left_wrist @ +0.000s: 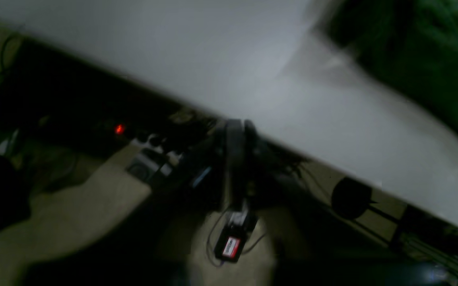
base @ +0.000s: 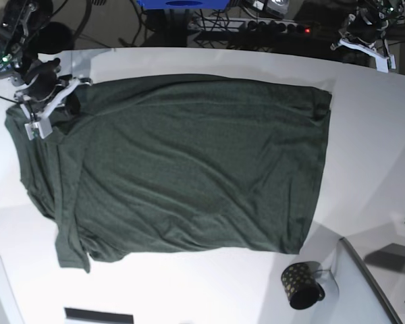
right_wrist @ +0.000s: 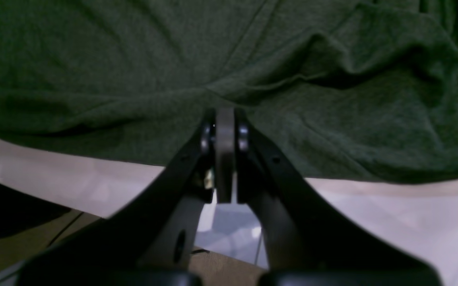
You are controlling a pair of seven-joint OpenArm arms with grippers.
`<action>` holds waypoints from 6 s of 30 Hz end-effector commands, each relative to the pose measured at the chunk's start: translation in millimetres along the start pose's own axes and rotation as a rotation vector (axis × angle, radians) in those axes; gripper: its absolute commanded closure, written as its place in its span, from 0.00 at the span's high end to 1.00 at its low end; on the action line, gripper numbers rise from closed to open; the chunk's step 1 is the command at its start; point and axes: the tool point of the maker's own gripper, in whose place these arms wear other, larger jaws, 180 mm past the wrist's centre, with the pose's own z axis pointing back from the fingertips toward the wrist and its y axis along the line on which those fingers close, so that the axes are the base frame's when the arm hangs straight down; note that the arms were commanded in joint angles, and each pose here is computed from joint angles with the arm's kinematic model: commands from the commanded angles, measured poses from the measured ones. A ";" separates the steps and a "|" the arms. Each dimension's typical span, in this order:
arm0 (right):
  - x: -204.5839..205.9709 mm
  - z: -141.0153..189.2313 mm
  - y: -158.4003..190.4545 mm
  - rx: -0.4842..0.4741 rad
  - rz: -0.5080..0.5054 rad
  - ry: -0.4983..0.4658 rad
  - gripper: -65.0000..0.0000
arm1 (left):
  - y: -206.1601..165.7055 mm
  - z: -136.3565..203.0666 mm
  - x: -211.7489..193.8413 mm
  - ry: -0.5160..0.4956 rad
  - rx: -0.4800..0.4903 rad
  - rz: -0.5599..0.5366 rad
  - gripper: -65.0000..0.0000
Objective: Layout the t-shirt on the table in an organized manner, then fold the t-shirt properly
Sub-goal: 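Lower the left gripper onto the shirt's corner and grasp it, then pull the corner held by the left gripper away from the shirt, then move the right gripper inward along the collar edge and regrasp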
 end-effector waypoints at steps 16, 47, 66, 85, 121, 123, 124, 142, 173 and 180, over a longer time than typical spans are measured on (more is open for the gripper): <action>10.6 3.8 -6.2 -0.005 0.027 -0.034 0.00 | -24.7 14.1 64.1 -0.149 -0.092 -0.015 0.72; 6.3 -3.6 -10.1 0.002 0.002 -0.017 0.00 | -77.2 -45.9 54.5 -0.044 -0.176 -0.033 0.32; 12.5 -4.8 -10.7 0.002 0.004 -0.030 0.01 | -58.6 -26.2 33.7 -0.005 -0.130 -0.068 0.00; 11.8 -5.3 -9.3 0.005 0.006 -0.027 0.01 | -86.0 1.6 57.6 -0.045 -0.119 -0.189 0.00; -3.0 -3.2 -7.9 0.007 0.004 0.008 0.00 | -143.0 -66.1 115.8 -0.113 -0.234 0.037 0.00; -4.0 -2.7 -7.9 0.007 0.004 0.010 0.00 | -144.7 -66.4 119.4 -0.120 -0.237 0.037 0.00; -4.0 -2.7 -7.9 0.007 0.004 0.010 0.00 | -145.6 -66.6 120.0 -0.122 -0.239 0.039 0.00; -3.9 -0.3 -13.7 -0.003 0.017 0.016 0.00 | -120.7 -63.3 117.8 -0.167 -0.144 0.121 0.46; -28.5 -46.7 142.8 0.428 0.394 0.139 0.00 | 47.6 70.0 67.1 -0.208 0.228 0.039 0.00; -31.2 -57.3 134.1 0.416 0.374 0.166 0.00 | 47.8 68.9 64.6 -0.203 0.227 0.044 0.00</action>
